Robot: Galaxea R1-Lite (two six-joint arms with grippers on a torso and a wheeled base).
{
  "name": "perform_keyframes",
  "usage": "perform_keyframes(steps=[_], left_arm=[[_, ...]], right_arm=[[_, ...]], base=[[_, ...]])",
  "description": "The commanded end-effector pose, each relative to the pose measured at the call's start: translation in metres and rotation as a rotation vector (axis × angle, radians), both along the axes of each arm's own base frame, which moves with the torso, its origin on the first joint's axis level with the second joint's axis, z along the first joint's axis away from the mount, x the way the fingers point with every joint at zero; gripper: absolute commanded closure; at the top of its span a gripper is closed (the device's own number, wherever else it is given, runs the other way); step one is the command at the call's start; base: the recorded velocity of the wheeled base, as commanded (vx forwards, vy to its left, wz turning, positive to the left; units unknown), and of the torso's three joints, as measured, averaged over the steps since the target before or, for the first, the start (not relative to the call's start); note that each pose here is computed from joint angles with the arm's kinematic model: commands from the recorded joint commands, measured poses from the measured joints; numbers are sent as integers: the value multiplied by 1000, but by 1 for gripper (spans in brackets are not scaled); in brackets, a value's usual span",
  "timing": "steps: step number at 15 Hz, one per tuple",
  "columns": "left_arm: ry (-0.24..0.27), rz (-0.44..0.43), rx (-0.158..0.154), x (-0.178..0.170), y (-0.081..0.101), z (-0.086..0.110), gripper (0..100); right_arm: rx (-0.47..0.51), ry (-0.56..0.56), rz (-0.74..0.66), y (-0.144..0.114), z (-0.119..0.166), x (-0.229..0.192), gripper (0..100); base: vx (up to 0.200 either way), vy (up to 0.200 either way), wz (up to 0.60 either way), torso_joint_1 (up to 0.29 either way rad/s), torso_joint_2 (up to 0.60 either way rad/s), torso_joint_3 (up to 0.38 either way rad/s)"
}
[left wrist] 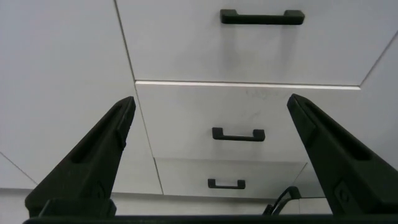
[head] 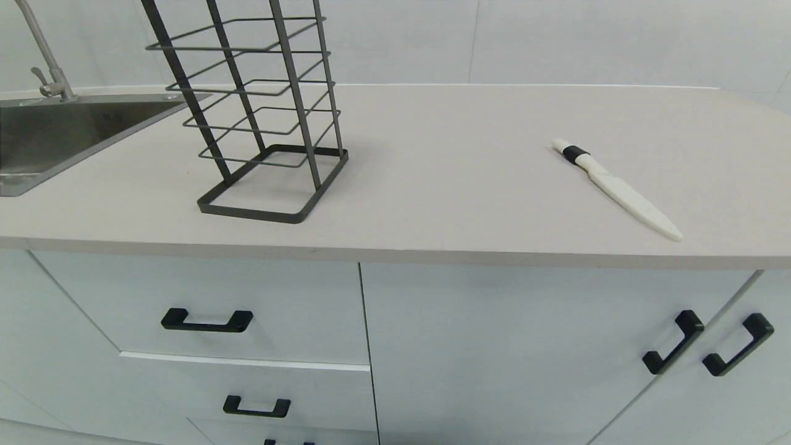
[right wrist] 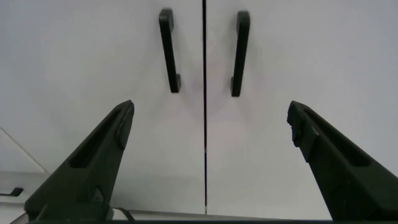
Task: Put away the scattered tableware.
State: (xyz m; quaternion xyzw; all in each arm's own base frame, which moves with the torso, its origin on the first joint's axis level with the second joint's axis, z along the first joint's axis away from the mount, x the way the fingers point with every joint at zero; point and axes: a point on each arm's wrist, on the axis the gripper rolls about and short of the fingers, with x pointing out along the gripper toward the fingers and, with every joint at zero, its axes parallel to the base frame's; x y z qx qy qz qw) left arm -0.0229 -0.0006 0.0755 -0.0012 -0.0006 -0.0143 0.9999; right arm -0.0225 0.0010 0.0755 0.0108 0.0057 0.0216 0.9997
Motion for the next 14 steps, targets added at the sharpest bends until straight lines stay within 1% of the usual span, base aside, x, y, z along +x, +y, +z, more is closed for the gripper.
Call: perform_keyframes(steps=[1, 3, 7, 10, 11, 14], left_arm=[[0, 1, -1, 0, 0, 0, 0], [0, 1, -2, 0, 0, 0, 0], [0, 1, -4, 0, 0, 0, 0], [0, 1, -4, 0, 0, 0, 0], [0, 1, -4, 0, 0, 0, 0], [0, 1, -4, 0, 0, 0, 0]], right_arm=[[0, -2, 1, 0, 0, 0, 0], [0, -2, 1, 0, 0, 0, 0], [0, -2, 1, 0, 0, 0, 0], [0, -2, 1, 0, 0, 0, 0], [0, -2, 1, 0, 0, 0, 0], [0, -2, 1, 0, 0, 0, 0]], base=[[0, 0, 0, 246, -608, -276], [0, 0, 0, 171, -676, -161], [0, 0, 0, 227, -494, -201], [0, 0, 0, 105, -479, -222], [0, 0, 0, 246, -491, -222], [0, 0, 0, 391, -484, -237]])
